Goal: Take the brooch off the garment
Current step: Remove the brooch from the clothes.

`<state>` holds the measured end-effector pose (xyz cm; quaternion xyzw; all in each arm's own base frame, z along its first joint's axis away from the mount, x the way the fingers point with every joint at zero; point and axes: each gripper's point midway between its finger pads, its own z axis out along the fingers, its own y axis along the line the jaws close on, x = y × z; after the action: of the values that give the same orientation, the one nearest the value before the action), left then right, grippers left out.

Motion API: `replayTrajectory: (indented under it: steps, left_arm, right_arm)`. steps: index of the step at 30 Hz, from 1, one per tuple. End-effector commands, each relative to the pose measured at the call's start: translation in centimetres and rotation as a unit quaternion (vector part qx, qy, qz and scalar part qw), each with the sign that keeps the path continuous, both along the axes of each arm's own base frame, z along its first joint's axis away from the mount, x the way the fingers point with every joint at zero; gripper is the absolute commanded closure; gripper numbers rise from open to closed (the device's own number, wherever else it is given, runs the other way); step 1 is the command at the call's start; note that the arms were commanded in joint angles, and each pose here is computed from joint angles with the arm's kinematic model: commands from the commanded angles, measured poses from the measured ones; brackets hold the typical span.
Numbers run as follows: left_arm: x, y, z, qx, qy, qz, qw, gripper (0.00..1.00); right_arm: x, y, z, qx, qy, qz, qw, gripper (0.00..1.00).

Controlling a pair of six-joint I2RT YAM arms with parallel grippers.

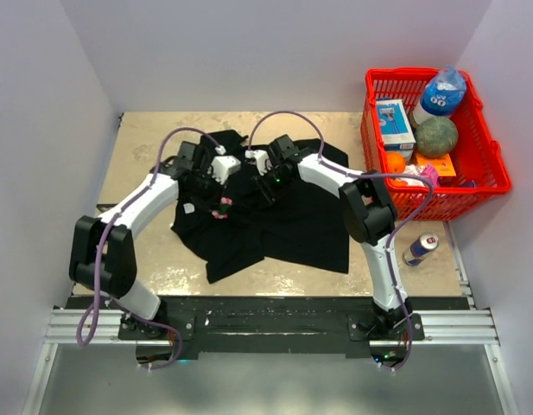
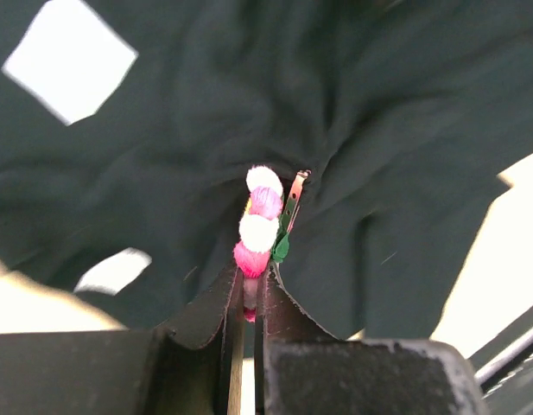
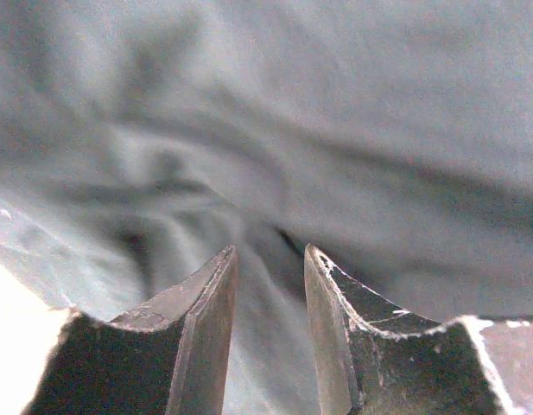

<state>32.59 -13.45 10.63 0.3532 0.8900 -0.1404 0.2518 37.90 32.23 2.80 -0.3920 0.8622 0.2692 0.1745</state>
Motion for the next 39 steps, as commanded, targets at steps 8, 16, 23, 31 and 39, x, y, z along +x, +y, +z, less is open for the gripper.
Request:
replayTrajectory:
  steps: [8,16,23,31,39]
  left_arm:
    - [5.6,-9.5,1.3,-0.223,0.015,0.06,0.973,1.0]
    - [4.9,-5.9,-1.4,-0.356,0.116,0.173,0.911,1.0]
    - [0.8,-6.3,-6.1,-0.42,0.192,0.193,0.866,1.0]
    - [2.4,-7.3,-5.4,-0.492,0.221,0.232,0.809,1.0]
    - [3.1,-8.4,-5.3,-0.518,0.23,0.228,0.792,1.0]
  right_arm:
    - [-4.7,6.0,2.7,0.08,0.03,0.076,0.993,0.6]
    - [-6.4,3.8,1.5,0.089,0.094,0.04,0.991,0.6]
    - [-4.0,5.4,5.3,0.213,0.154,0.008,0.965,0.56]
    - [-7.2,8.8,2.1,0.149,0.144,0.02,0.978,0.59]
    - [-10.3,5.7,-1.2,0.067,0.179,0.044,0.981,0.69]
